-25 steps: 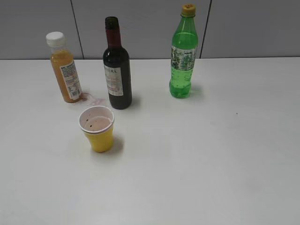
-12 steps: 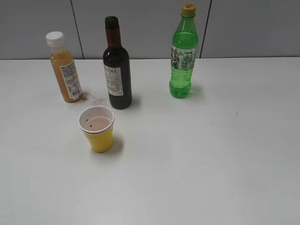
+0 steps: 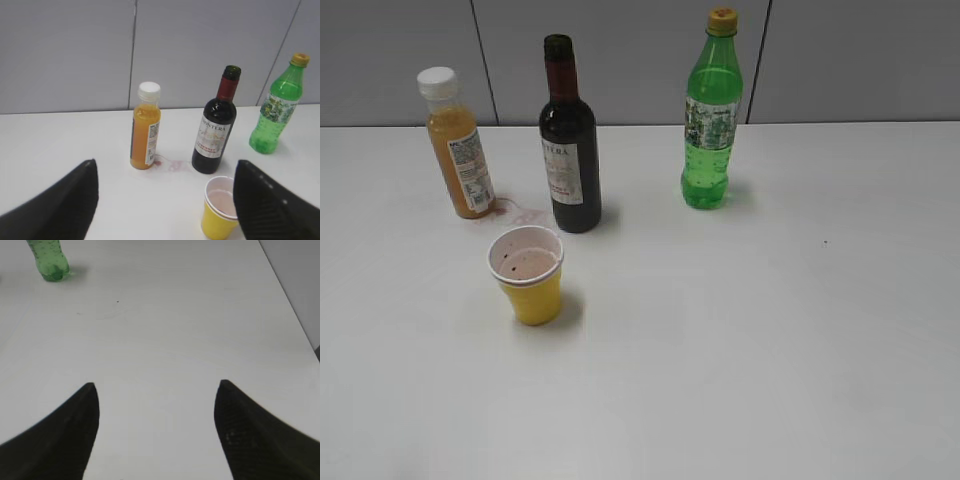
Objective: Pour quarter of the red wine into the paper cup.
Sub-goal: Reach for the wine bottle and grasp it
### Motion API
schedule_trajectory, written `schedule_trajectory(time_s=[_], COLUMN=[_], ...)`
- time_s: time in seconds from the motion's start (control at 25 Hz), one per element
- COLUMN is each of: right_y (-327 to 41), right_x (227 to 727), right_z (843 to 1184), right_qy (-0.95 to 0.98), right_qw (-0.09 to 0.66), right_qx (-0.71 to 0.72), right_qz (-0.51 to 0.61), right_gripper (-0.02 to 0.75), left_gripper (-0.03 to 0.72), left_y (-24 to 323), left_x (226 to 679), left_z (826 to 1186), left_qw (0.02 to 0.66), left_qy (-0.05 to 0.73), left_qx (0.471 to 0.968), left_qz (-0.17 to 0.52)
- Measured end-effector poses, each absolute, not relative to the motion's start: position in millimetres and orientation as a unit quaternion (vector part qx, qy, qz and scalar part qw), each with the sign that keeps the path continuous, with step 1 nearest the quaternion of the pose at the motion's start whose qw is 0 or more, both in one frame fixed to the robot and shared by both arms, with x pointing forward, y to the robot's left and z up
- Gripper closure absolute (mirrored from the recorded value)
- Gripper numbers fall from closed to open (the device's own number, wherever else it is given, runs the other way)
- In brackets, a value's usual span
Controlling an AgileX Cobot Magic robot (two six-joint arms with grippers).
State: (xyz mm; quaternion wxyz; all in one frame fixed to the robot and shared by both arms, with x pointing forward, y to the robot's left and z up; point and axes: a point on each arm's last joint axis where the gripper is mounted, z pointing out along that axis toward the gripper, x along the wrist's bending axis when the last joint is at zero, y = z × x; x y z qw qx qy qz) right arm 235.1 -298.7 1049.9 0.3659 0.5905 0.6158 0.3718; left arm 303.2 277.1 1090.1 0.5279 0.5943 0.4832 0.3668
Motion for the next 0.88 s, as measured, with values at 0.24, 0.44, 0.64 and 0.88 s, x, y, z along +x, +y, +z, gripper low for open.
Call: schedule_trajectory(time_s=[0.24,0.44,0.64,0.88], right_y=[-299,-299,-299,-299], right_x=[235,235,235,235], right_z=[1050,1050,1050,1050], right_qy=[0.616,0.616,0.616,0.616], right_qw=[0.366,0.366,0.366,0.366], right_qx=[0.590,0.590,0.590,0.590], right_qz=[0.372,0.372,0.372,0.372], right_gripper=[0.192,0.192,0.192,0.192], left_gripper=[0.063,0.071,0.082,0.095], left_y=[265,258,258,259], left_x=[367,406,429,436], left_z=[1075,1058,1060,1072], left_qw=[0.512,0.509,0.494,0.499], left_qy=[0.471,0.438,0.413,0.404], left_qx=[0.647,0.679,0.692,0.686], left_qz=[0.311,0.297,0.326,0.343])
